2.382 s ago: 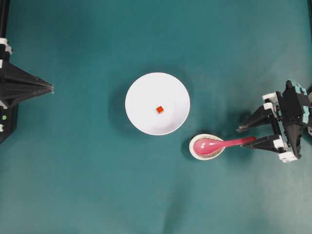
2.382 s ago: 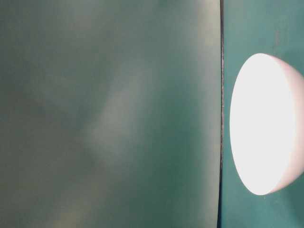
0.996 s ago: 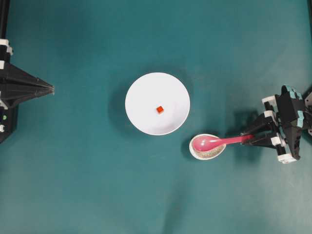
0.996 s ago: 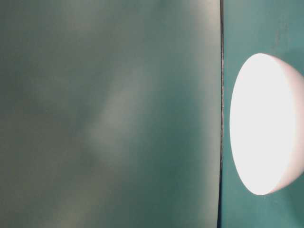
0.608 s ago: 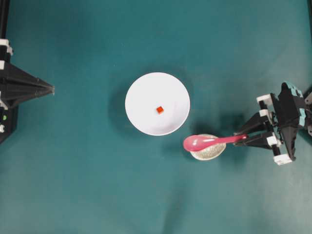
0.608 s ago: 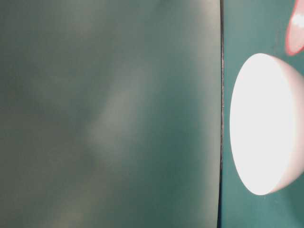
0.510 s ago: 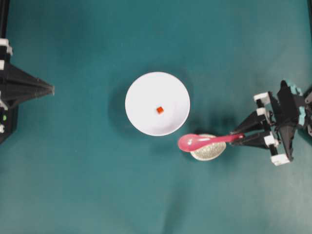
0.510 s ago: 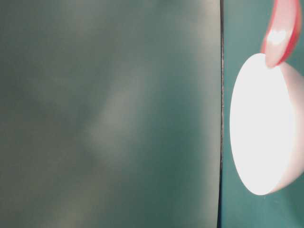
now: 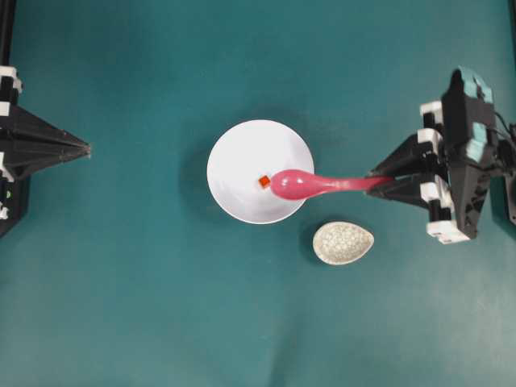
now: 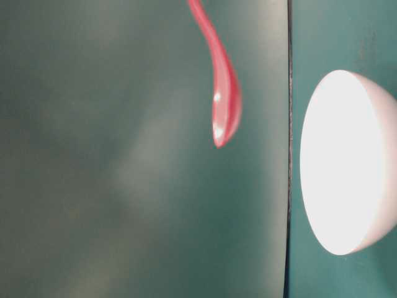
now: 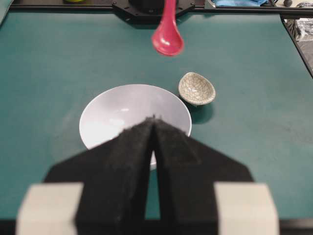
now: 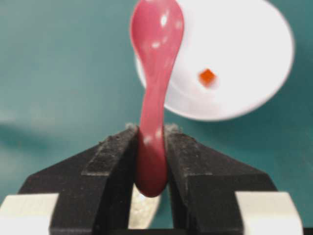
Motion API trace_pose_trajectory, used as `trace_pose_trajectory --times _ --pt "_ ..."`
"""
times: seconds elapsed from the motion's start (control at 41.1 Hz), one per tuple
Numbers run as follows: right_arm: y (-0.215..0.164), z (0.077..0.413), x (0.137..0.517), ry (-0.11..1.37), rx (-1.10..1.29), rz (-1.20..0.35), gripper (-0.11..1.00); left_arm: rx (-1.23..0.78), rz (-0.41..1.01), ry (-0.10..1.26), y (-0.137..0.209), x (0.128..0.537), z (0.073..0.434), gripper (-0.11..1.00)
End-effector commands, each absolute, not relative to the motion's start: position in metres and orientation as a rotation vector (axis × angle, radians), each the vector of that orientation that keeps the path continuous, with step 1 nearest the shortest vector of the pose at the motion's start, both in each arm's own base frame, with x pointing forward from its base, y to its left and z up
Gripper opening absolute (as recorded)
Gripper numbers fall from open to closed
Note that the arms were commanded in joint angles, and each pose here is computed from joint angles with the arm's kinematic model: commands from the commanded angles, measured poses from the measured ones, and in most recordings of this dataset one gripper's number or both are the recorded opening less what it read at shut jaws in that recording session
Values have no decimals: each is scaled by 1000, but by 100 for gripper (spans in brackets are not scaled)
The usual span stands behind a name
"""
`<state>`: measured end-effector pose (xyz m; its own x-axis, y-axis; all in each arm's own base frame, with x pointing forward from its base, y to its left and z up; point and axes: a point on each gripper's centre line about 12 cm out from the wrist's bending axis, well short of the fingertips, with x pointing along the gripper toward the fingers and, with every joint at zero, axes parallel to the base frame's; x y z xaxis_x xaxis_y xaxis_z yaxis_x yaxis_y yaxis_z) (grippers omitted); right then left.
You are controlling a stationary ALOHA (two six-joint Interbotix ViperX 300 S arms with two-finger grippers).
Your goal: Grip the spoon and scoop the red block from the bowl with right arm.
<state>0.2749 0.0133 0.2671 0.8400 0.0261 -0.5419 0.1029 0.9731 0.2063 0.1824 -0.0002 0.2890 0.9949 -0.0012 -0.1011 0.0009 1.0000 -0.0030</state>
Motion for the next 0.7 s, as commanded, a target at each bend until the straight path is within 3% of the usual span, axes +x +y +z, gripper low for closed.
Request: trace_pose_trajectory --times 0.0,0.17,0.413,0.68 --pt "1 295 288 601 255 -99 25 0 -1 78 0 185 299 0" --pt "-18 308 313 769 316 -214 25 0 0 80 0 186 298 0" --pt "-19 293 351 1047 350 -265 25 0 0 84 0 186 297 0" --pt "-14 268 374 1185 391 -257 25 2 -1 86 0 187 297 0"
